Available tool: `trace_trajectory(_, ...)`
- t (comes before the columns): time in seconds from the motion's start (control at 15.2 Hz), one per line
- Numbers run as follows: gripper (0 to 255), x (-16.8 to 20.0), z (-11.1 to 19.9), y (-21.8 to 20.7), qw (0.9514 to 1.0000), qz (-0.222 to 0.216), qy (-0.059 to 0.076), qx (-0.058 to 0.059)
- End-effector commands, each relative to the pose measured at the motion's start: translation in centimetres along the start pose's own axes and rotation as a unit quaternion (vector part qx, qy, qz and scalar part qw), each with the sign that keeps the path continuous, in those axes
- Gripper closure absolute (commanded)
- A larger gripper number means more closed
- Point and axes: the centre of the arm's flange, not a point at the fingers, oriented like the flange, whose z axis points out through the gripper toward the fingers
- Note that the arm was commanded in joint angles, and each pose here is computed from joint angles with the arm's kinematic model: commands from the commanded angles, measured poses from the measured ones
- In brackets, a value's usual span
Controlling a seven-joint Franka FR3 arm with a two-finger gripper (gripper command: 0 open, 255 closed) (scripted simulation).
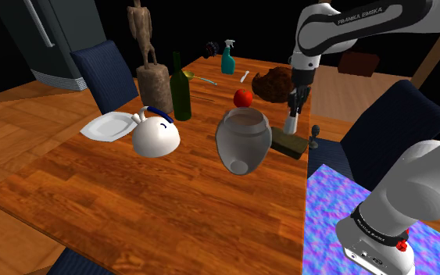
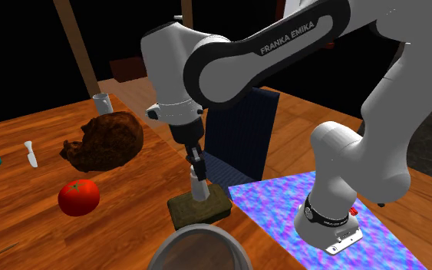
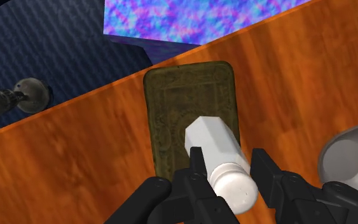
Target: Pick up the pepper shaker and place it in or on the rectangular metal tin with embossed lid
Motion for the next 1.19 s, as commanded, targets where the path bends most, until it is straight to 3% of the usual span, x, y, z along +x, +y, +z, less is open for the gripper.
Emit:
trace_trajectory(0.0,255,0.1,0.9,0.0,1.0000,0.000,0.000,0.000)
trace_trajectory(0.33,255,0.6,3.7,0.2,1.0000,0.000,0.000,0.000)
trace_trajectory(0.86,255,0.6,3.7,0.2,1.0000,0.000,0.000,0.000)
trace_trajectory(0.92,0,0.6,3.7,0.2,1.0000,0.000,0.000,0.000)
trace_trajectory(1.12,0,0.6,3.7,0.2,1.0000,0.000,0.000,0.000)
